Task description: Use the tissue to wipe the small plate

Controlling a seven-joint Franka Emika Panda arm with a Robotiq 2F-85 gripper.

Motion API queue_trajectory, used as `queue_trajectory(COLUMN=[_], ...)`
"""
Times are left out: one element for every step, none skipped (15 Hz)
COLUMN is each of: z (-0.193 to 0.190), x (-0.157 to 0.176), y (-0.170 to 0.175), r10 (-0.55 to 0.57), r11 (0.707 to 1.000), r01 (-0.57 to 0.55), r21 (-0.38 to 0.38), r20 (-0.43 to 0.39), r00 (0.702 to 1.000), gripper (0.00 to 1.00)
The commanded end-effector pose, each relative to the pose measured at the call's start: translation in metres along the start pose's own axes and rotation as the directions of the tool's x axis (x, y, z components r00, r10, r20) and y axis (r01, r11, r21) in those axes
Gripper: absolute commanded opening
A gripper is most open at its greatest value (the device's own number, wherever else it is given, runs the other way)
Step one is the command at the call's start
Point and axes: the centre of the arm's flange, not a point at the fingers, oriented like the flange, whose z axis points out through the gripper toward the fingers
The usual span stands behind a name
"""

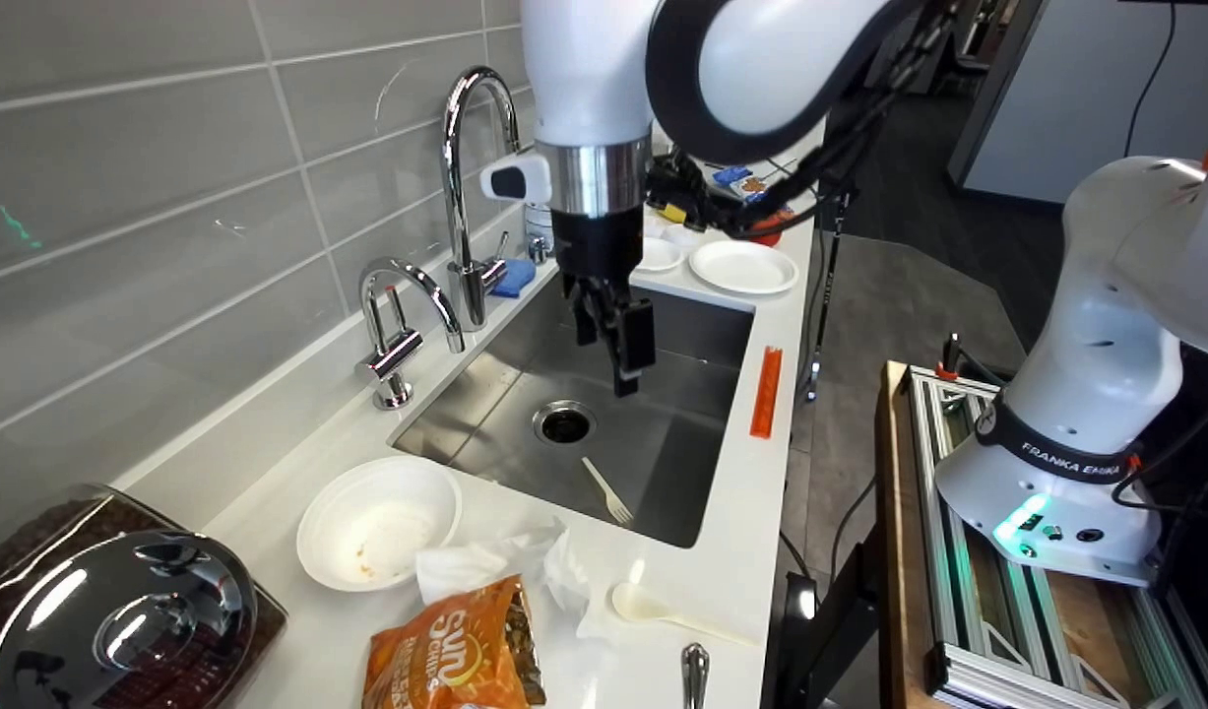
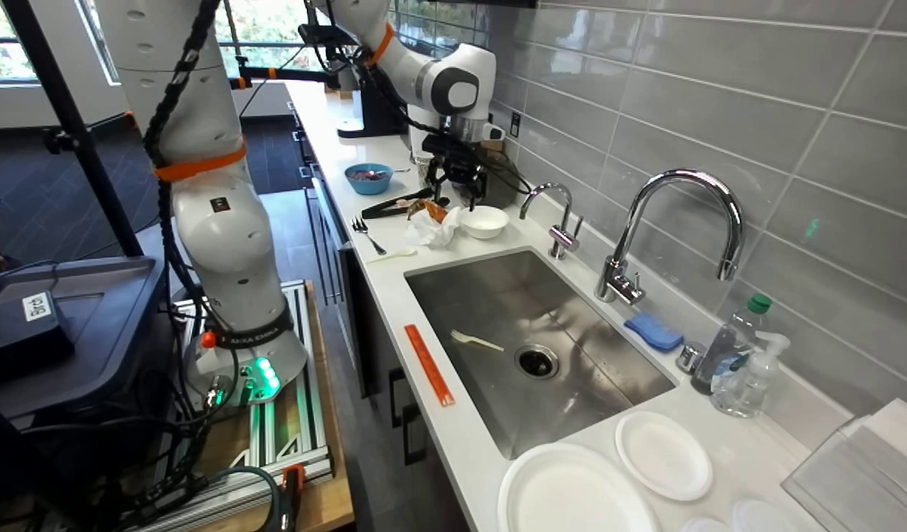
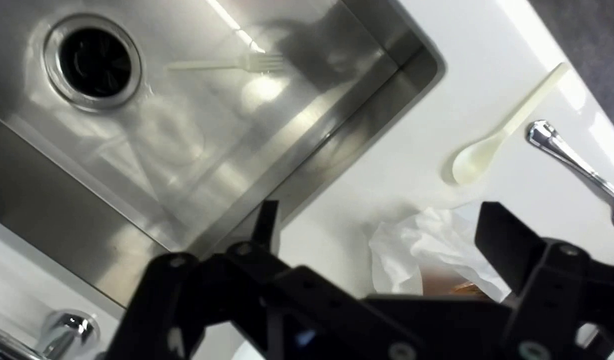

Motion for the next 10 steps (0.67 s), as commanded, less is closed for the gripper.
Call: queue_trajectory(z=[0.046,0.055,0.063,0.072,0.078,0.086,0.091,0.098,0.104,0.111], x=[0.014,0.020,0.026,0.028,0.033,0.036,0.041,0.044,0.047,0.049], y=[-0.029,-0.035,-0.040,-0.043,-0.045,-0.046,-0.049,-0.051,-0.053,-0.055], r10=[-0.110,-0.137,-0.160,-0.178,-0.196,-0.220,-0.245,-0.269,-0.293,-0.313], r11=[0.993,0.990,0.986,0.983,0.980,0.975,0.970,0.963,0.955,0.946], r01=[0.107,0.132,0.153,0.168,0.185,0.209,0.235,0.265,0.295,0.323], r21=[-0.042,-0.048,-0.060,-0.067,-0.074,-0.075,-0.068,-0.053,-0.026,0.001], r20=[-0.088,-0.123,-0.153,-0.177,-0.207,-0.222,-0.235,-0.238,-0.238,-0.242], r00=[0.990,0.983,0.975,0.968,0.959,0.950,0.941,0.933,0.926,0.918], gripper=[1.00,1.00,1.00,1.00,1.00,1.00,1.00,1.00,1.00,1.00])
